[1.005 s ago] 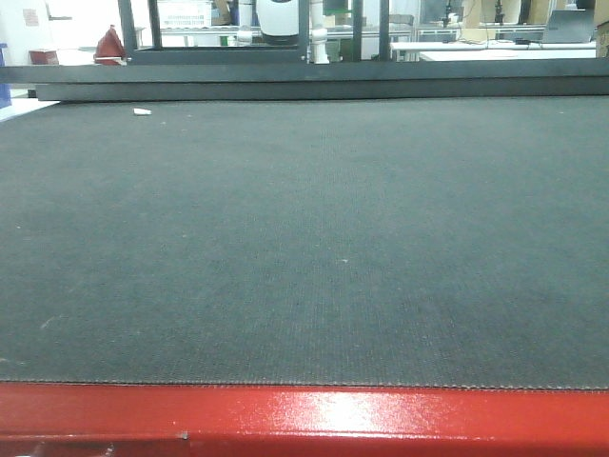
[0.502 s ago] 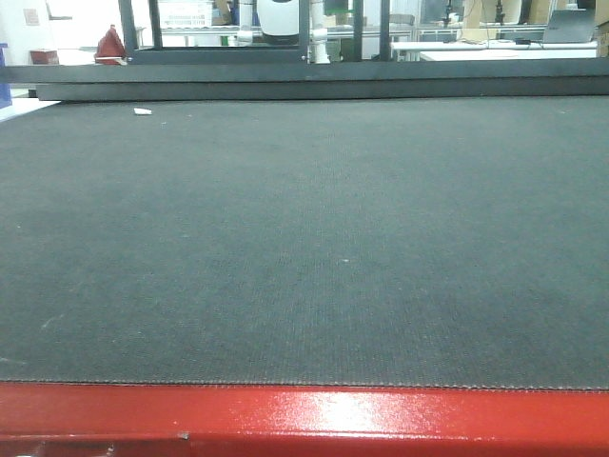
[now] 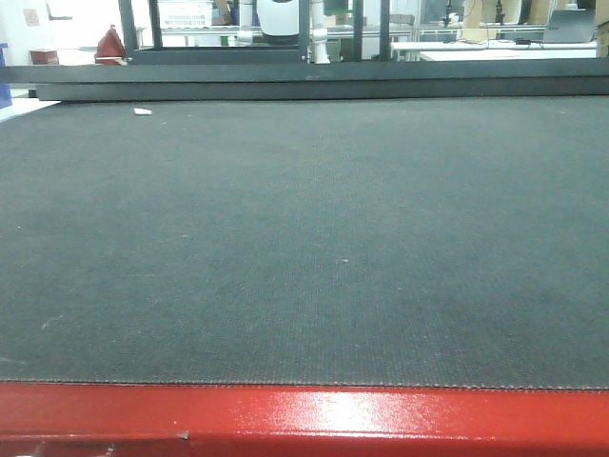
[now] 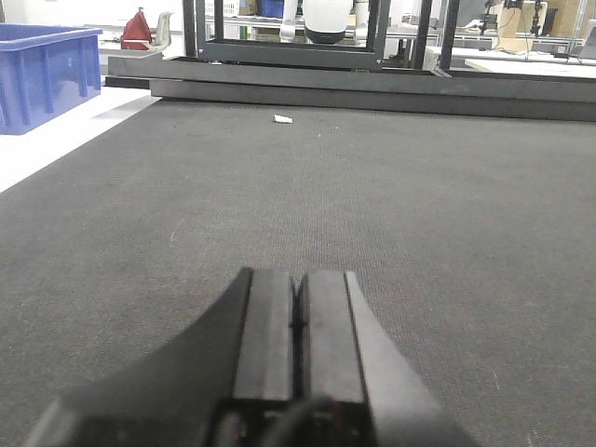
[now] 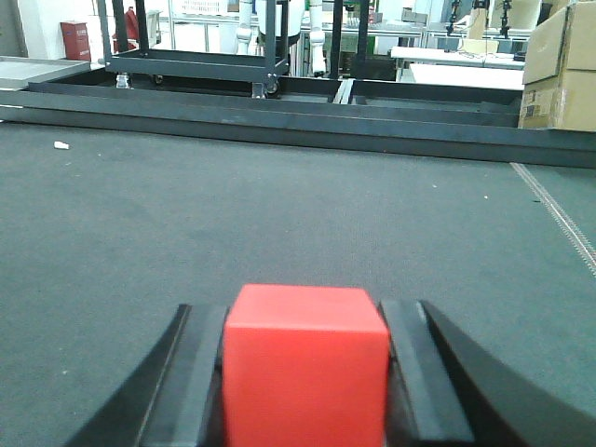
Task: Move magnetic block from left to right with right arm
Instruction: 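Hold the red cube raised in the right gripper, then drive the base away from the first table carrying the cube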
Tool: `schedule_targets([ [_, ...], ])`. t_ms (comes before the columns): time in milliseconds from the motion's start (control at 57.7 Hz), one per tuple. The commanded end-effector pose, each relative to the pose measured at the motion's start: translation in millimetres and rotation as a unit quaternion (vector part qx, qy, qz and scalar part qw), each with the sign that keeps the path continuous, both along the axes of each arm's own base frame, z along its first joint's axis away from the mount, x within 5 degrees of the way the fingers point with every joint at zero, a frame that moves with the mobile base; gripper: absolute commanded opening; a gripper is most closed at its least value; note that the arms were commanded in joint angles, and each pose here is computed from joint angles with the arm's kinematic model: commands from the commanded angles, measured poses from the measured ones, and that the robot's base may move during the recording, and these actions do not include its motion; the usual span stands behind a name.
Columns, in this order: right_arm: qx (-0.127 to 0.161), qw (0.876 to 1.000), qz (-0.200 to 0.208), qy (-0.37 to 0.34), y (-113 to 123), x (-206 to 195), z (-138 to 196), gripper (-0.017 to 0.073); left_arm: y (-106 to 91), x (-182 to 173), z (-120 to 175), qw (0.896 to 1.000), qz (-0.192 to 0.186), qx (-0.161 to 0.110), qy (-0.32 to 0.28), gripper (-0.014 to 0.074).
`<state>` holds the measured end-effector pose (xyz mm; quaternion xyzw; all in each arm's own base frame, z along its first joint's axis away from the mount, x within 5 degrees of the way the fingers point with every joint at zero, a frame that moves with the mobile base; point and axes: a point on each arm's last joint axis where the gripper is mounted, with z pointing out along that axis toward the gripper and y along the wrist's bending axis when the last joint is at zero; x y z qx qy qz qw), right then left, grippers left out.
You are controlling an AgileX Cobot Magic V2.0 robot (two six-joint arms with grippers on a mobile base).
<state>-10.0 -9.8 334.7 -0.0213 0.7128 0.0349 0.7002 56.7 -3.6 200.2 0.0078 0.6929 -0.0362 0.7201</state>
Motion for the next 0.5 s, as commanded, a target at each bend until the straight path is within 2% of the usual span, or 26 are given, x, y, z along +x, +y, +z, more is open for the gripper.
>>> schedule_targets([
  [0,-0.004,0.999,0.000,-0.046,0.3,-0.3,14.1,0.0223,0.9,-1.1,5.4,0.999,0.004,-0.008,-0.043,-0.0126],
  [485,-0.005,0.999,-0.001,-0.045,0.3,-0.2,13.8,0.0223,0.8,-1.1,5.4,0.999,0.003,-0.008,-0.043,-0.0126],
])
